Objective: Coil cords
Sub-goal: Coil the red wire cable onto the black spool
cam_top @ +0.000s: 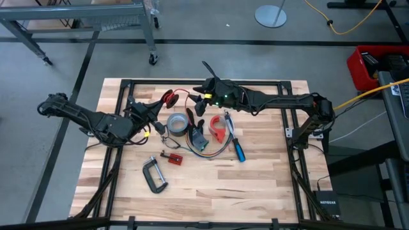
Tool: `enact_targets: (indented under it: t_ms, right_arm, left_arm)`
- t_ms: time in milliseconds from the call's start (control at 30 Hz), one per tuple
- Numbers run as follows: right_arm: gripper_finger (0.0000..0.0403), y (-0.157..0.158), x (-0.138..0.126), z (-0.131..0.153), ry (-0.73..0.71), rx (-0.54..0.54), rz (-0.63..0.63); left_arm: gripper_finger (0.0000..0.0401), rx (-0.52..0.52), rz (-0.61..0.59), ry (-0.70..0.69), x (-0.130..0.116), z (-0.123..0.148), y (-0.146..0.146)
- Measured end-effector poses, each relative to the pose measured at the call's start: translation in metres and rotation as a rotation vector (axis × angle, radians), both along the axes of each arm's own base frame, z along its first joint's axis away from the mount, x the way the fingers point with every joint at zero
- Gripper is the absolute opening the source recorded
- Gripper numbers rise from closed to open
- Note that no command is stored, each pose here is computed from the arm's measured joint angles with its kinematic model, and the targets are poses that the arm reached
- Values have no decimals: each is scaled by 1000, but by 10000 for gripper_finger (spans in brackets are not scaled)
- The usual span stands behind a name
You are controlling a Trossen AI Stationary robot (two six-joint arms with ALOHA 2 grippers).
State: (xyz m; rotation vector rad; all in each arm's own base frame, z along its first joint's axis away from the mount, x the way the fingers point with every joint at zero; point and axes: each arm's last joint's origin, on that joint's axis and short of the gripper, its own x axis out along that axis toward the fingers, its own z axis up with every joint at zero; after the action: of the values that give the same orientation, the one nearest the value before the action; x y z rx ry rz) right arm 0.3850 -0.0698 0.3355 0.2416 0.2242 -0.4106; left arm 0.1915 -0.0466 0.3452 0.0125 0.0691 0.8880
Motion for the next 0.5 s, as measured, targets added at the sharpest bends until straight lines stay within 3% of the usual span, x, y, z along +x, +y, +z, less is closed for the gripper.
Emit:
enact_targets:
  t_ms: [333, 500]
  right_arm:
    - [197, -1, -6, -16, 177, 11, -50]
    - [197, 3, -5, -16, 170, 54, 56]
  left_arm:
    - [0, 5, -1, 7, 0, 0, 0]
    - [0, 5, 0, 8, 0, 0, 0]
